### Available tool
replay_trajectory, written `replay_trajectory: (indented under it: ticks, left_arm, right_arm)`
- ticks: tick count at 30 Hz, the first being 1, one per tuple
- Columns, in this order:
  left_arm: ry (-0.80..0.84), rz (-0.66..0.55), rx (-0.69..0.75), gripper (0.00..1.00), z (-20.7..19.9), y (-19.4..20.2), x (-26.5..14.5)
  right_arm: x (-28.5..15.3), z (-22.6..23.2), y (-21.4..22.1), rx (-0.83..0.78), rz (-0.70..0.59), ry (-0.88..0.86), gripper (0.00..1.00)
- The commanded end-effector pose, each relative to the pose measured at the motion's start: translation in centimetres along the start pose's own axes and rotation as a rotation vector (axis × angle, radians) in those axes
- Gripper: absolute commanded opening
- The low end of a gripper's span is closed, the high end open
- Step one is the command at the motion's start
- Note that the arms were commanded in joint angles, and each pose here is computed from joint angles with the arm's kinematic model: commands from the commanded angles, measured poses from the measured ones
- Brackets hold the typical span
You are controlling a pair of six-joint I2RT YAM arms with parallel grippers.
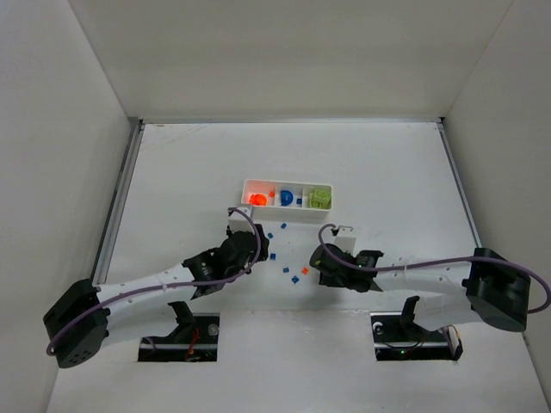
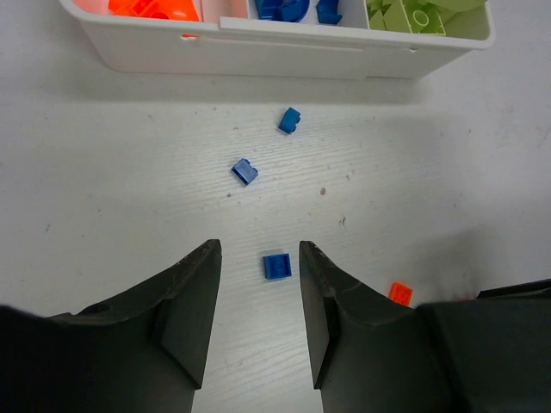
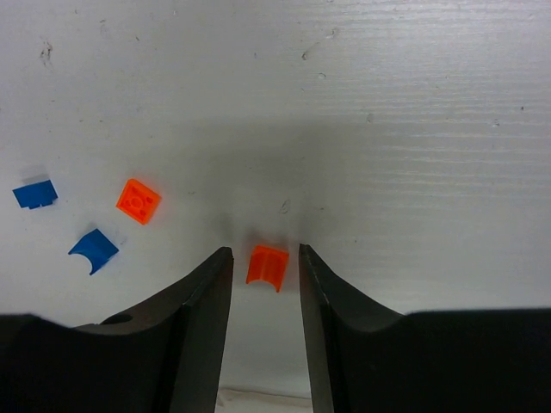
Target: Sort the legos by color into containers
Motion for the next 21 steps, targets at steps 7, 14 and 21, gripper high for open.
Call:
replay_trajectory:
  ticks: [7,14,21]
  left_arm:
    - [-0.005,-0.044,-0.046,0.40,0.9,-0.6,-0.3]
    - [-0.014,-0.071,-0.064,0.41,1.6,-1.3,-0.7]
    - [-0.044,-0.104,-0.106,0.42,2.8,-2.0,-1.0]
  right_arm:
    - [-0.1,0.9,0.2,-0.009,0.008,0.033,0.32]
    - [-0.5,1.2,0.0,-0.033,-0.004,0.038,0.20]
    - [-3.8,5.4,-5.1,-0.046,-0.138,-0.149,0.20]
Point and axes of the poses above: each gripper's point midway between its finger pads, its own x axis out along the fingers, its own z axis along the line the jaws close on, y = z × x, the point moved 7 cm from there along -x, back along the fingers, and after that the axes turned 1 degree about x, right-handed, at the moved point
